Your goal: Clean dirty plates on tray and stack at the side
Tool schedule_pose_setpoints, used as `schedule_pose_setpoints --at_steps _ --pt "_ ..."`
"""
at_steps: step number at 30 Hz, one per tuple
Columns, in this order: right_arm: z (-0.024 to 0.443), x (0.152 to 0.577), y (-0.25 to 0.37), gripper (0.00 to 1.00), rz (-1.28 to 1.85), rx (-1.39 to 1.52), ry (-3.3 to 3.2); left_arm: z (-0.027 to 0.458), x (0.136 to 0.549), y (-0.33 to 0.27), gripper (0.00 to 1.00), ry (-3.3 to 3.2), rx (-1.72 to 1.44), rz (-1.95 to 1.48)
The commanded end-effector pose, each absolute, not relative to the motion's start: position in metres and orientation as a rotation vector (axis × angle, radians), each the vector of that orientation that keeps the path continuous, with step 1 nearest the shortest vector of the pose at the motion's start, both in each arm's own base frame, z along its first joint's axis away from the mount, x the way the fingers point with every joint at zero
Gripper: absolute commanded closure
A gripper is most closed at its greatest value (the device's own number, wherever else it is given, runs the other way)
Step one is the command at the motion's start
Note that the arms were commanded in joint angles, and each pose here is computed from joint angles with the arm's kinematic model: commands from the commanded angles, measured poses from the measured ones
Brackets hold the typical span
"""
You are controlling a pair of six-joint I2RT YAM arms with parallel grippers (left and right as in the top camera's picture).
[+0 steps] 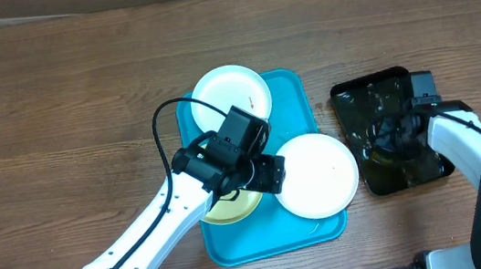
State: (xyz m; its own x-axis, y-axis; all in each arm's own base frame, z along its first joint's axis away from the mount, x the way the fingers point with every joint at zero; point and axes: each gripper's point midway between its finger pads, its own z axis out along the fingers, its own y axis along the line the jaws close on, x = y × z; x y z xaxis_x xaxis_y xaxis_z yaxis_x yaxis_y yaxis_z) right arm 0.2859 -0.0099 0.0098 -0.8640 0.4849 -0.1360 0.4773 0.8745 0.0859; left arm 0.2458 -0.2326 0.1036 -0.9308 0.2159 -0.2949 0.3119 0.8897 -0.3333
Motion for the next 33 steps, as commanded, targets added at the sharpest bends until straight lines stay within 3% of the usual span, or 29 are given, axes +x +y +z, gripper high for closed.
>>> schedule_pose_setpoints --at_steps 1,6,9,13,17,22,30,33 --pt "0.028 0.291 -0.011 0.96 0.072 0.748 2.883 0.112 0.25 -0.244 0.19 2.752 0.466 -0.588" --pt "0.067 0.288 -0.007 0.96 0.109 0.733 2.859 0.111 0.258 -0.257 0.29 2.695 0.499 -0.582" --pt "0.088 0.285 0.003 0.96 0.2 0.658 2.83 0.094 0.26 -0.258 0.3 2.733 0.501 -0.541" --pt "0.118 0.28 0.019 0.96 0.341 0.557 2.766 0.066 0.265 -0.26 0.43 2.788 0.49 -0.506" --pt "0.143 0.269 0.024 0.96 0.38 0.517 2.702 0.047 0.275 -0.264 0.46 2.805 0.436 -0.509" --pt "0.165 0.252 0.036 0.96 0.464 0.435 2.661 0.036 0.29 -0.267 0.61 2.772 0.455 -0.506" --pt "0.172 0.234 0.07 0.96 0.549 0.175 2.696 -0.002 0.291 -0.26 0.63 2.858 0.438 -0.495" --pt "0.174 0.233 0.092 0.96 0.579 0.042 2.69 -0.002 0.294 -0.258 0.85 2.868 0.414 -0.532"
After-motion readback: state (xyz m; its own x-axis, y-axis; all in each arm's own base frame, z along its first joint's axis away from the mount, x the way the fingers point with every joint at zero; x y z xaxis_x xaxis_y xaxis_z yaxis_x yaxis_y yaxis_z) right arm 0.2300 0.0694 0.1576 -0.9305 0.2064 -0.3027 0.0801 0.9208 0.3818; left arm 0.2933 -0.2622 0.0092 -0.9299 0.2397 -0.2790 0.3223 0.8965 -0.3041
